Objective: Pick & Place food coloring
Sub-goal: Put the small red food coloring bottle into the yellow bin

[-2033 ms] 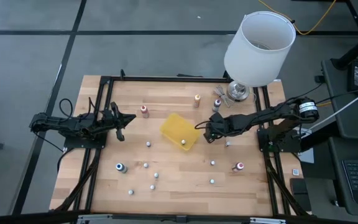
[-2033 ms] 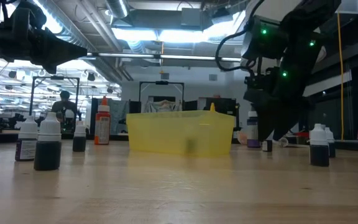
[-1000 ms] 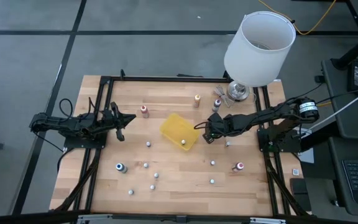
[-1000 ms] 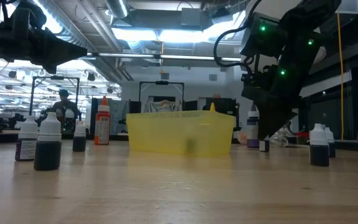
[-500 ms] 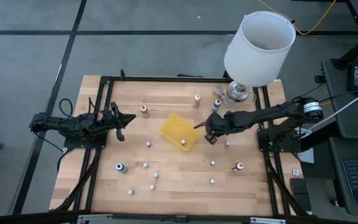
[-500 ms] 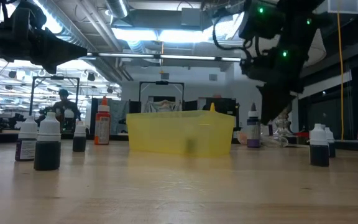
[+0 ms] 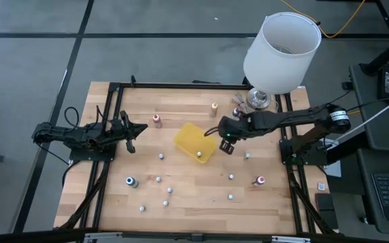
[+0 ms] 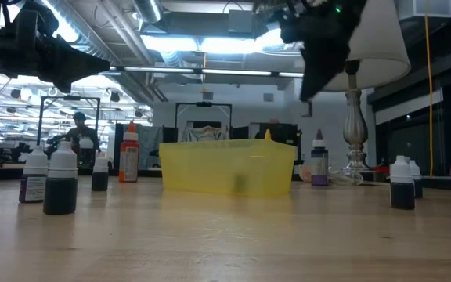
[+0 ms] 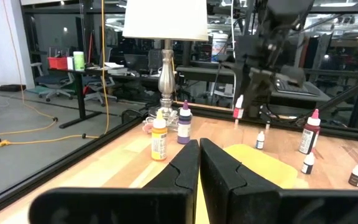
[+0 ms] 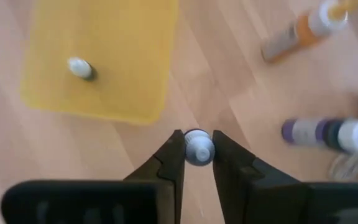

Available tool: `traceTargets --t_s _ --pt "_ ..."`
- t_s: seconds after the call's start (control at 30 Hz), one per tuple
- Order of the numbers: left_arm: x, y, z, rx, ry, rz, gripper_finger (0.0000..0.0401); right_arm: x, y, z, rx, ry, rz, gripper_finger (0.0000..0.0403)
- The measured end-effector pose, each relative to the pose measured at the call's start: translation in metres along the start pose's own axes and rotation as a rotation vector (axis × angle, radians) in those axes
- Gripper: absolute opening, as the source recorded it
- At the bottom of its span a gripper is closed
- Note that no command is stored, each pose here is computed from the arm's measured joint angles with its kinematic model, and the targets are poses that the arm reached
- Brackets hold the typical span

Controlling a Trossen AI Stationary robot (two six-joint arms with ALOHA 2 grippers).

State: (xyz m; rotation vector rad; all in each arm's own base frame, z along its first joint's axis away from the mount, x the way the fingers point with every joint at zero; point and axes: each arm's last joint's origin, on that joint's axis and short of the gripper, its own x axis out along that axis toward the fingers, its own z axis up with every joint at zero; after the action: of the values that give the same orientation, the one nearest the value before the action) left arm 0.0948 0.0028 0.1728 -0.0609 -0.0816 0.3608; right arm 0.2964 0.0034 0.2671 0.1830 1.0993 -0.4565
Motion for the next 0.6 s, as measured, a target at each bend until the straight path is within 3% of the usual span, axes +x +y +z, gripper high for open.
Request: traceTargets --t_s 0.33,0.6 --pt "0.0 0.0 0.0 0.0 -0.001 0.0 0.0011 0.0 0.026 0.048 -0.122 -0.041 0.047 0.0069" --pt "0.0 0.0 0.0 0.0 0.0 0.0 0.0009 0.021 0.057 0.065 -0.237 -0.045 0.092 0.007"
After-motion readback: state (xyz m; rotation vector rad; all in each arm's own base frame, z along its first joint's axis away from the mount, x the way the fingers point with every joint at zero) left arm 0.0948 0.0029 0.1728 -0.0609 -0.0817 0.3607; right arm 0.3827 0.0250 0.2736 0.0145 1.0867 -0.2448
